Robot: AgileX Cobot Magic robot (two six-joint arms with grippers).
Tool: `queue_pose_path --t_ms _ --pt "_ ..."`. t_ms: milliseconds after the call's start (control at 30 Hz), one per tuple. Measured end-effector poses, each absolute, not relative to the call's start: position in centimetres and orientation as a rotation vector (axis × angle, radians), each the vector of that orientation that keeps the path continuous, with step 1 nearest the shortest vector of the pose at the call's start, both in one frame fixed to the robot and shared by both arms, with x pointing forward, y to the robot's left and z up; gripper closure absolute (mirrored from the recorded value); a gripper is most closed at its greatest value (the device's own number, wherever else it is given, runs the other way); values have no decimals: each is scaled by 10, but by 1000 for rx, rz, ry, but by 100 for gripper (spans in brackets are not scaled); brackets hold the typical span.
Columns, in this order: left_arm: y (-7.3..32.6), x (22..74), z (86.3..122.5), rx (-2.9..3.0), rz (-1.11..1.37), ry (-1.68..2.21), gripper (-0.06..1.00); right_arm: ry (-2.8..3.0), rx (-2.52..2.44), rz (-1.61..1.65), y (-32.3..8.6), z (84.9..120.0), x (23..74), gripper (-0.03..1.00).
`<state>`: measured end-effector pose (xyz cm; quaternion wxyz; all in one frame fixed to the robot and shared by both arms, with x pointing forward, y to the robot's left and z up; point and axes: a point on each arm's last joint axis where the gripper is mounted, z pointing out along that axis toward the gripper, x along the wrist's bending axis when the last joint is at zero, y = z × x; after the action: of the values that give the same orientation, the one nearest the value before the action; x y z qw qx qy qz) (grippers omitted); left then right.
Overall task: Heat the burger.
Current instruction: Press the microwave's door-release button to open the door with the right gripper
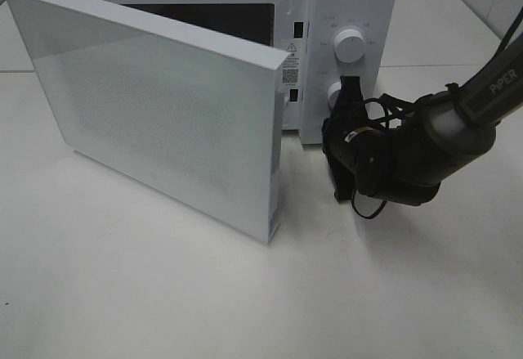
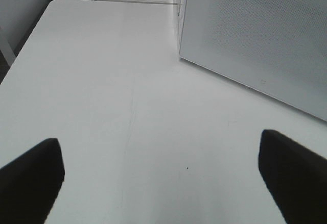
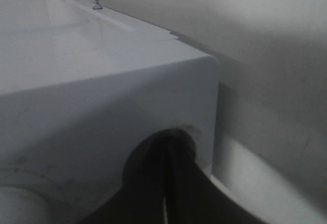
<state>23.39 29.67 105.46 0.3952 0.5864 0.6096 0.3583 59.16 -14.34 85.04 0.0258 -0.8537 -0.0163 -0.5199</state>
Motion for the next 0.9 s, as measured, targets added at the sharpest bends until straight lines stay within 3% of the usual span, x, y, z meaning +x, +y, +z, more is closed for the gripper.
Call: queue_pose_path --t_ms 900 --pt "297 234 1055 1487 909 1546 -3 -114 -2672 -1584 -145 859 587 96"
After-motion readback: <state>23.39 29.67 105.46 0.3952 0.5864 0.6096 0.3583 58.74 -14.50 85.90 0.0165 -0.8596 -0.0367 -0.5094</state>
